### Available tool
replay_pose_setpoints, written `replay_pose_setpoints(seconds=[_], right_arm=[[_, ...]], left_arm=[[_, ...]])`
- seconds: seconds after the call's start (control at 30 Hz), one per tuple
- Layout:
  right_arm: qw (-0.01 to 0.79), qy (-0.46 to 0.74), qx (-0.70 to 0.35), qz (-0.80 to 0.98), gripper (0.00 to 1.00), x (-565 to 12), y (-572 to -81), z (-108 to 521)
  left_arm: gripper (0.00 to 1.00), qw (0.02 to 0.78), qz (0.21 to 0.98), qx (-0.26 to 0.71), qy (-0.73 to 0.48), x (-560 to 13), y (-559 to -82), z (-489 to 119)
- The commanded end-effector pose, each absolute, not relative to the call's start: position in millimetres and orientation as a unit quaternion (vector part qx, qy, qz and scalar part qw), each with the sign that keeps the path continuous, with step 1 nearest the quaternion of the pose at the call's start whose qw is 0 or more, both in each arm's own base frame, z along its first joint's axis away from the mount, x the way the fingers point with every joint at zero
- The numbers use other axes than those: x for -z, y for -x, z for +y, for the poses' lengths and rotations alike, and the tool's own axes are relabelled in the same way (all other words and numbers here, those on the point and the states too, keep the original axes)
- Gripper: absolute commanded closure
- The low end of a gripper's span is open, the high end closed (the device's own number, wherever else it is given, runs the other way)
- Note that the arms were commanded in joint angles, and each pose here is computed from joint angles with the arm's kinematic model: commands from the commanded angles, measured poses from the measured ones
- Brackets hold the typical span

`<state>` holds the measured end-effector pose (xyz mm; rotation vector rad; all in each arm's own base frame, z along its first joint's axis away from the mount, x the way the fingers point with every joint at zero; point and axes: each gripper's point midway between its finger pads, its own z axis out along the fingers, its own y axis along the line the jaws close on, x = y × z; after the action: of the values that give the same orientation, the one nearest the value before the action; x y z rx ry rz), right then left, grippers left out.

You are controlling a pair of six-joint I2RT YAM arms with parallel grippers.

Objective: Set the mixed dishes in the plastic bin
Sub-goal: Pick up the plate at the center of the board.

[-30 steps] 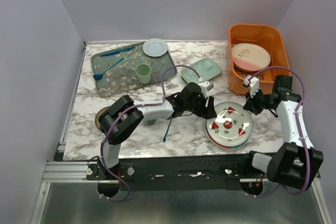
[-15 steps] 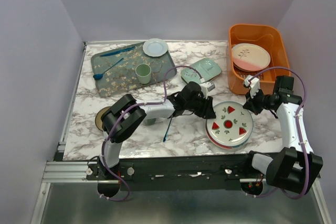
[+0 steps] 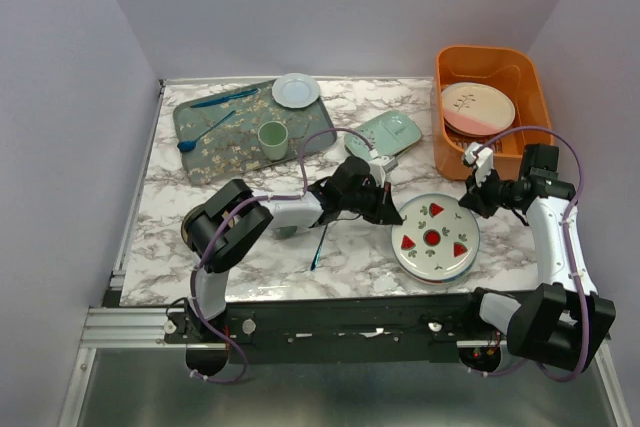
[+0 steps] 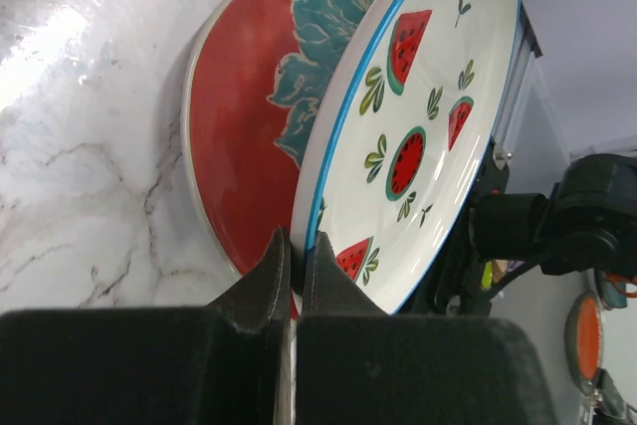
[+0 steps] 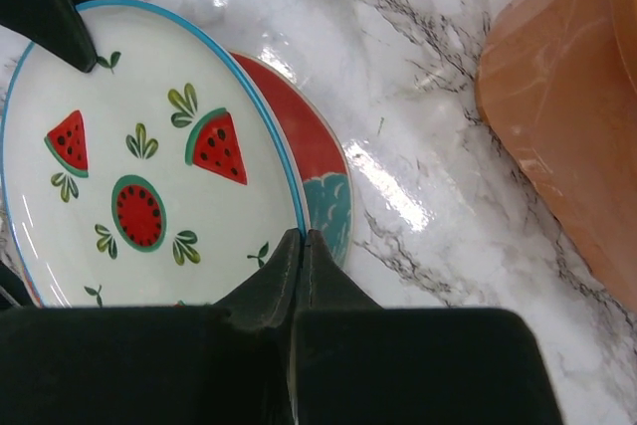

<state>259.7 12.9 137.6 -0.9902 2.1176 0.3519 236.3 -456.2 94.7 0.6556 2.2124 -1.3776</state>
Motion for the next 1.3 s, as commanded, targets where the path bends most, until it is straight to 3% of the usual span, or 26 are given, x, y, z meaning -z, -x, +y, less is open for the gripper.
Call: replay_pose_setpoints(seconds=[0.0,0.17,0.4,0.73,1.07,1.27], right_arm=[[0.413,0.377,-0.167,0.812,0.82,-170,-263,28],[0.429,0.365,-0.206,0.800,0.53,-198,-258,42],[0.442,0.331,-0.245,0.797,0.28,-225,-254,54],[0.439,0.215,-0.291,0.822,0.24,-228,-264,59],[0.388,0.158,-0.417,0.806,0.23,-233,-247,86],[0.370,0.135,-0.461,0.795,0.36,-239,-247,94]], left_arm=[[1.00,0.263,0.742,0.578,-0.214,-170,-236,-451],[1.00,0.274,0.732,0.601,-0.166,-189,-241,-431],[1.00,0.307,0.720,0.611,-0.121,-217,-251,-407],[1.00,0.367,0.708,0.598,-0.085,-252,-261,-380],[1.00,0.399,0.699,0.591,-0.058,-272,-271,-370],[1.00,0.408,0.693,0.593,-0.048,-281,-274,-368]])
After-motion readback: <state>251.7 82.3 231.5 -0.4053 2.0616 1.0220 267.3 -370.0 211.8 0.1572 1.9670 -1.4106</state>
